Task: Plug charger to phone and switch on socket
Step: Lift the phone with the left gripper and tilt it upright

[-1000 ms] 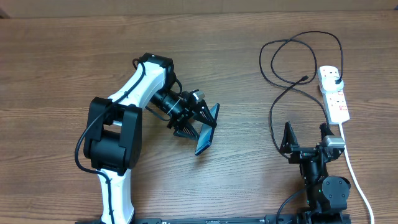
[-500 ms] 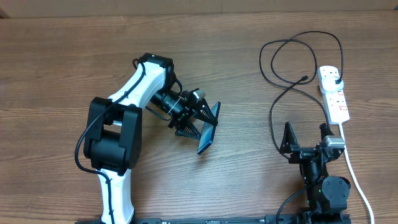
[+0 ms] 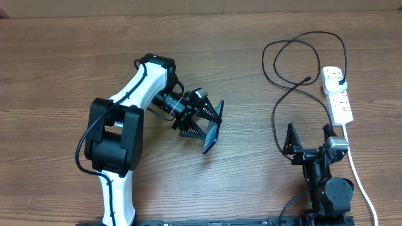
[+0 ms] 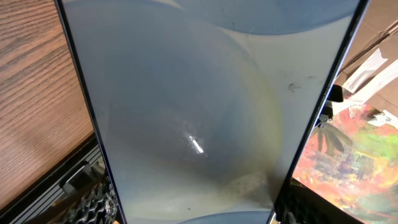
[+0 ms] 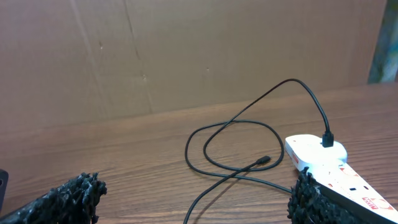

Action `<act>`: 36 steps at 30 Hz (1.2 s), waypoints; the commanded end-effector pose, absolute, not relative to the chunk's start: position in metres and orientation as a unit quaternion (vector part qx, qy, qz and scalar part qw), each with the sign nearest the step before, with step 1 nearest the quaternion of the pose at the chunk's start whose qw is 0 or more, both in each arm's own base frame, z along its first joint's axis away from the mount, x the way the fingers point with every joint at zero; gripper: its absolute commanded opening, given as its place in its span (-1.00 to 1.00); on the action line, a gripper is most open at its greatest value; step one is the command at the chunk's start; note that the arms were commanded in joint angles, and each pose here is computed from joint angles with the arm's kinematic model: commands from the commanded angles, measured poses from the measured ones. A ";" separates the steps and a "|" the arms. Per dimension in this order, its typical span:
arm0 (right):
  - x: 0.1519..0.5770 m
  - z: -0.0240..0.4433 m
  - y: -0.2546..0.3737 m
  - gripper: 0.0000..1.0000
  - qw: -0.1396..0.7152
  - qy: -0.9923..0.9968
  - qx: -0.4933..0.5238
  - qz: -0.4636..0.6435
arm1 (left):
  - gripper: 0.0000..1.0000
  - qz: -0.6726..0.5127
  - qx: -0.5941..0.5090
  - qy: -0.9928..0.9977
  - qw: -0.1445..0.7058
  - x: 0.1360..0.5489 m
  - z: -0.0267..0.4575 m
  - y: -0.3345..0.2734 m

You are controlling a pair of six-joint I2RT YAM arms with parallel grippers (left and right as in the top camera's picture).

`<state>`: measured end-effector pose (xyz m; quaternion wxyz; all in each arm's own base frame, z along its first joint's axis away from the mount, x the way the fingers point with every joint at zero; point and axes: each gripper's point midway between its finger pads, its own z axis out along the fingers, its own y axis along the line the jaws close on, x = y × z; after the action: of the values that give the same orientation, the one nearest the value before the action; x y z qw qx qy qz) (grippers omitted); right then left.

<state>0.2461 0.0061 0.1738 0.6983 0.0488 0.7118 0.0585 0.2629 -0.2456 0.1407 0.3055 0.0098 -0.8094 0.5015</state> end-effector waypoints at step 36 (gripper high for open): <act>0.246 0.171 0.008 1.00 0.697 0.713 0.047 0.062 | -0.13 0.543 0.049 -0.798 0.258 0.298 0.148 -0.218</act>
<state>0.2461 0.0061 0.1738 0.6982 0.0488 0.7118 0.0587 0.2908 -0.2132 0.1405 0.2731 0.0565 -0.8074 0.5200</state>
